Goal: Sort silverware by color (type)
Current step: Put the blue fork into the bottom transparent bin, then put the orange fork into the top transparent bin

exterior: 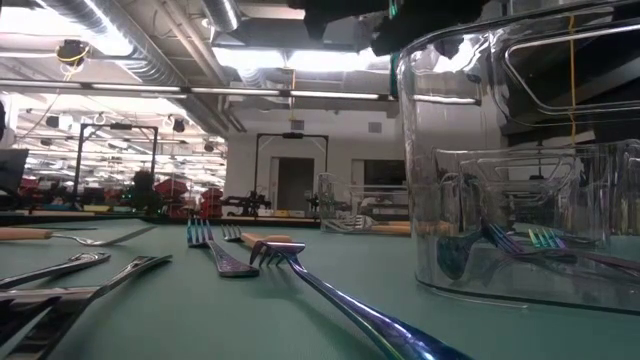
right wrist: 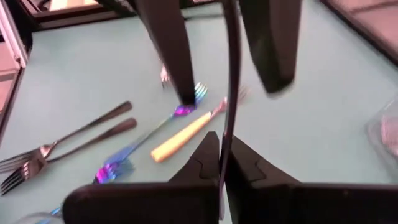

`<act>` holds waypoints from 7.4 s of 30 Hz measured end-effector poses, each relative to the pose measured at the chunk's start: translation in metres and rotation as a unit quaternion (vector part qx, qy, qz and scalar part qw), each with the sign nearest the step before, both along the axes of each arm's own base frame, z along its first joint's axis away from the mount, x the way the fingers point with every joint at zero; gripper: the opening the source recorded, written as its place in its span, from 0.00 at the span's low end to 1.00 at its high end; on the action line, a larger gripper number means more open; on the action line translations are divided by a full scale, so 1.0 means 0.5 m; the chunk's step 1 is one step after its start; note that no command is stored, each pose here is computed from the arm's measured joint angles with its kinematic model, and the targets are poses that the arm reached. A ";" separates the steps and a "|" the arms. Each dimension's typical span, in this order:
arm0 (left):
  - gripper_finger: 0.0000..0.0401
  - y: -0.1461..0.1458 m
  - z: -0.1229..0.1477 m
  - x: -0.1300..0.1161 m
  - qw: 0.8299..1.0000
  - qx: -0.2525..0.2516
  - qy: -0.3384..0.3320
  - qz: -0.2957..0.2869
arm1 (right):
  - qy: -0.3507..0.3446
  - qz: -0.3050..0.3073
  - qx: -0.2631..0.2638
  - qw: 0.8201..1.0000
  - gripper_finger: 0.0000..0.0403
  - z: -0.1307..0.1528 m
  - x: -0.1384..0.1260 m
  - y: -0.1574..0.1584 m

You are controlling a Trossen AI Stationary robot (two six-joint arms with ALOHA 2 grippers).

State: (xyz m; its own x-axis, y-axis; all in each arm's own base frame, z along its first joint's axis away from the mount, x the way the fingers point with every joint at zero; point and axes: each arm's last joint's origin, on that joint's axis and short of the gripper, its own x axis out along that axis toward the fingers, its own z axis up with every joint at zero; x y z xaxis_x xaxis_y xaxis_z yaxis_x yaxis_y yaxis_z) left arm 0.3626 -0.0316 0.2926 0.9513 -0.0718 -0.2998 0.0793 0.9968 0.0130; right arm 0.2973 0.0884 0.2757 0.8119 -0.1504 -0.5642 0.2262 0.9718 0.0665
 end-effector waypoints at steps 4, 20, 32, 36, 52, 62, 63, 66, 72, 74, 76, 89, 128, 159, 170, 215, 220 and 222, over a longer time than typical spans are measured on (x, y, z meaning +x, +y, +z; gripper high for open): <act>0.28 0.000 -0.007 -0.002 1.000 0.001 0.018 0.000 | 0.008 -0.002 0.027 1.000 0.00 0.003 -0.008 -0.001; 0.26 0.001 -0.034 -0.015 0.995 0.009 0.097 0.000 | 0.108 -0.081 0.233 0.963 0.00 -0.007 -0.080 0.051; 0.26 0.001 -0.035 -0.015 0.995 0.009 0.100 0.000 | 0.141 -0.194 0.321 0.916 0.00 -0.064 -0.104 0.147; 0.26 0.001 -0.035 -0.015 0.995 0.009 0.100 0.000 | 0.159 -0.215 0.329 0.906 0.00 -0.091 -0.104 0.171; 0.26 0.001 -0.036 -0.015 0.995 0.009 0.100 0.000 | 0.195 -0.237 0.330 0.893 0.00 -0.132 -0.095 0.179; 0.26 0.001 -0.037 -0.016 0.995 0.010 0.104 0.000 | 0.224 -0.251 0.343 0.877 0.00 -0.184 -0.115 0.167; 0.26 0.001 -0.037 -0.016 0.995 0.010 0.104 0.000 | 0.221 -0.249 0.347 0.877 0.00 -0.186 -0.115 0.168; 0.26 0.001 -0.037 -0.016 0.995 0.010 0.104 0.000 | 0.217 -0.247 0.352 0.877 0.00 -0.197 -0.117 0.166; 0.26 0.001 -0.037 -0.016 0.995 0.009 0.104 0.000 | 0.206 -0.242 0.361 0.877 0.00 -0.206 -0.117 0.164; 0.26 0.001 -0.038 -0.016 0.995 0.010 0.104 0.000 | 0.204 -0.243 0.361 0.877 0.00 -0.206 -0.116 0.163; 0.26 0.001 -0.038 -0.016 0.995 0.010 0.104 0.000 | 0.202 -0.246 0.360 0.877 0.00 -0.206 -0.115 0.161; 0.26 0.001 -0.038 -0.016 0.995 0.010 0.104 0.000 | 0.201 -0.247 0.359 0.877 0.06 -0.206 -0.115 0.160; 0.26 0.005 -0.091 -0.059 0.958 -0.033 0.282 0.039 | 0.161 -0.202 0.353 0.899 0.08 -0.154 -0.128 0.147; 0.26 -0.044 -0.135 -0.167 0.840 -0.006 0.538 0.064 | 0.124 -0.097 0.243 0.957 0.08 -0.121 -0.135 0.136; 0.26 -0.054 -0.218 -0.224 0.796 0.027 0.602 0.060 | 0.119 -0.094 0.231 0.961 0.08 -0.120 -0.134 0.135; 0.26 -0.058 -0.278 -0.228 0.819 -0.063 0.566 0.074 | 0.117 -0.105 0.212 0.964 0.08 -0.120 -0.110 0.097; 0.26 -0.055 -0.302 -0.245 0.811 -0.067 0.576 0.071 | 0.117 -0.105 0.212 0.964 0.08 -0.120 -0.110 0.097; 0.26 -0.054 -0.308 -0.252 0.812 -0.068 0.576 0.071 | 0.117 -0.105 0.212 0.964 0.08 -0.120 -0.110 0.097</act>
